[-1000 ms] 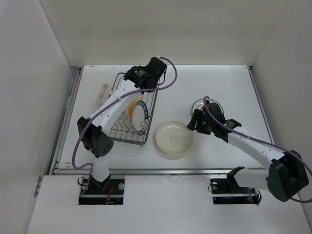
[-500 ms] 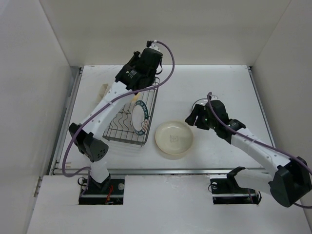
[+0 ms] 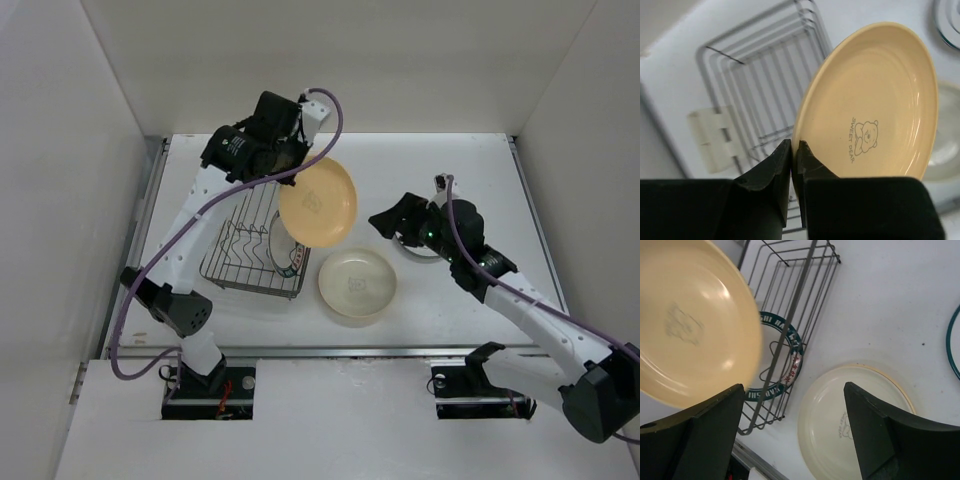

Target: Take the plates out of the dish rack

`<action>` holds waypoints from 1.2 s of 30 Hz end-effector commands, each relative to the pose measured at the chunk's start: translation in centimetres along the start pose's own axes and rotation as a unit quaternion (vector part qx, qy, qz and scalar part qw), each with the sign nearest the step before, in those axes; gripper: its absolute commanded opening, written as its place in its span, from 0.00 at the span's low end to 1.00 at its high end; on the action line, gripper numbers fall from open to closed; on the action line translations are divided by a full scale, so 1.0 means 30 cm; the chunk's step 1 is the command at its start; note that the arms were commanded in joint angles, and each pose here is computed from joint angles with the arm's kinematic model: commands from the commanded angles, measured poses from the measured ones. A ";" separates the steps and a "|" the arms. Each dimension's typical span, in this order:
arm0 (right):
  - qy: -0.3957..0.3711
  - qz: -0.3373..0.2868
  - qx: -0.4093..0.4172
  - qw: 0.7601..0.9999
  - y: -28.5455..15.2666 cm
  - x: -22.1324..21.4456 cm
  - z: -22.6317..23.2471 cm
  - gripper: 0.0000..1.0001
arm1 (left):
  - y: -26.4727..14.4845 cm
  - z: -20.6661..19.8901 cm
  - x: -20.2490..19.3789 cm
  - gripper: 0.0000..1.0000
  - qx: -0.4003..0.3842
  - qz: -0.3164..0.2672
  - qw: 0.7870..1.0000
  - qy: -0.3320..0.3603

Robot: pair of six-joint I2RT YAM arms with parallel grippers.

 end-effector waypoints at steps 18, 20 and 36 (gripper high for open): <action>0.025 0.038 0.049 0.998 0.047 -0.078 -0.011 0.06 | -0.028 -0.304 -0.069 0.00 -0.303 0.012 0.952 -0.023; 0.025 0.038 0.050 0.998 0.040 -0.082 -0.016 0.00 | -0.020 -0.303 -0.078 0.00 -0.299 0.019 0.954 -0.022; 0.022 -0.070 -0.091 0.993 -0.129 -0.030 -0.183 0.00 | 0.067 -0.231 -0.153 0.80 -0.201 0.094 0.975 0.004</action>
Point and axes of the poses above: each gripper's point midway between its finger pads, its own y axis out along the fingers, its own z axis along the line the jaws close on, x = y × z, the point moved 4 cm from there along -y, back along the fingers, and after that the axes turned 13 degrees about y, right-handed, at the moved point
